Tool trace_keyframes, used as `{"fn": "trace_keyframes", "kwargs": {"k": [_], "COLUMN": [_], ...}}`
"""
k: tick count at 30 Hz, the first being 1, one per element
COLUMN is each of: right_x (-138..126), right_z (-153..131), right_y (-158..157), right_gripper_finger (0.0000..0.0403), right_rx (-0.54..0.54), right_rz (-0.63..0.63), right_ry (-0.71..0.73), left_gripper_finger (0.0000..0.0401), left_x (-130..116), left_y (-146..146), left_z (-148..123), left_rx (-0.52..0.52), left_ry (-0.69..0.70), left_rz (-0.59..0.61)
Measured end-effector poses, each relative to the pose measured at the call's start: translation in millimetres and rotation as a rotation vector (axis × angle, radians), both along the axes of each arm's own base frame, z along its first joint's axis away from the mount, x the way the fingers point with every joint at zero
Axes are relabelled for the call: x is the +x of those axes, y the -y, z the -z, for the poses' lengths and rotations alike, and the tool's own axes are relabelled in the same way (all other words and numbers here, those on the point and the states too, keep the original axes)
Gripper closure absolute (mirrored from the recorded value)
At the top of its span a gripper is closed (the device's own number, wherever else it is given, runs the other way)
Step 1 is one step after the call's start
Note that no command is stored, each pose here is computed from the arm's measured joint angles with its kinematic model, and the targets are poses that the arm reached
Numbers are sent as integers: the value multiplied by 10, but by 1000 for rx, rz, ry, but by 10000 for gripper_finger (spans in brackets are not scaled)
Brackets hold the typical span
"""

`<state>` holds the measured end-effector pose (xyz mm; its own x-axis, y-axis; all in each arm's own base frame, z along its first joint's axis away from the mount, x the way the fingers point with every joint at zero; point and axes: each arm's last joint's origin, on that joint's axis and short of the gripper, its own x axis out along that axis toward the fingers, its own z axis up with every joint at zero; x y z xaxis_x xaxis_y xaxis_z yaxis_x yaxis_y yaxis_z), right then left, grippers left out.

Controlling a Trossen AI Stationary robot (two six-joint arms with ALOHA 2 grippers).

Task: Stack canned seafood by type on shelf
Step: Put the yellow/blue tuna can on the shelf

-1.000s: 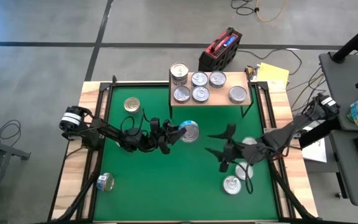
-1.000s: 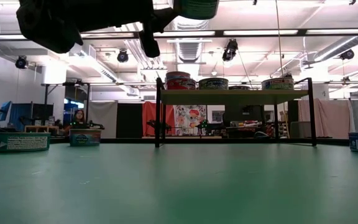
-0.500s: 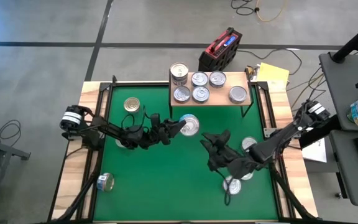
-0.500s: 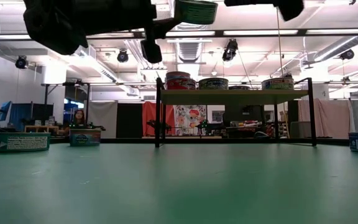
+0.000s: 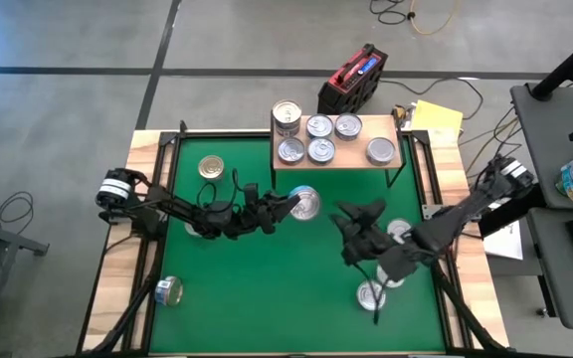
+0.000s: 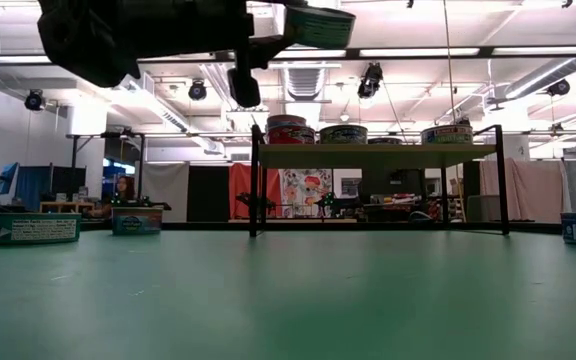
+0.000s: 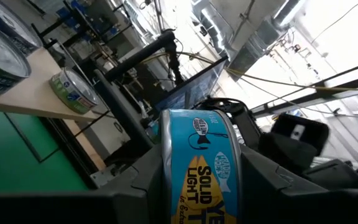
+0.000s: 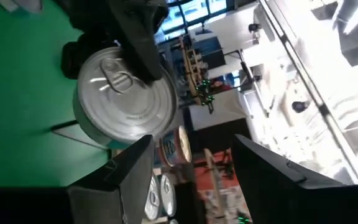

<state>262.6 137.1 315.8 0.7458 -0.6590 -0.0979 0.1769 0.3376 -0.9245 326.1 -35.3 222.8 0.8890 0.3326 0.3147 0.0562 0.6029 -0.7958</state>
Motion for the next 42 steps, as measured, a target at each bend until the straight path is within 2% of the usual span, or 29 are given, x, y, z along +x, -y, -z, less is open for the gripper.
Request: {"fn": "trace_keyframes", "kwargs": {"k": [5, 8, 19, 24, 27, 32, 42], "right_x": [-232, -275, -122, -54, -41, -37, -6], "right_z": [-14, 59, 368, 476, 505, 506, 512], "right_y": [94, 108, -45, -80, -89, -79, -32], "right_gripper_finger": [196, 197, 199, 203, 204, 204, 206], "right_rx": [76, 63, -157, -269, -301, -308, -333], "right_rz": [-68, -78, -103, -5, -5, -5, 11], "right_ry": [-10, -35, -244, -294, -325, -334, -363], "left_gripper_finger": [276, 276, 276, 276, 276, 276, 265], "left_x": [53, 115, 402, 442, 450, 469, 651], "left_y": [8, 22, -56, -82, -81, -71, -16], "left_z": [-59, -78, 43, 124, 166, 187, 105], "left_rx": [-1, -13, -204, -257, -281, -285, -246], "left_ry": [1, 13, 113, 155, 184, 200, 208], "left_rz": [-1, 8, 94, 133, 149, 166, 277]}}
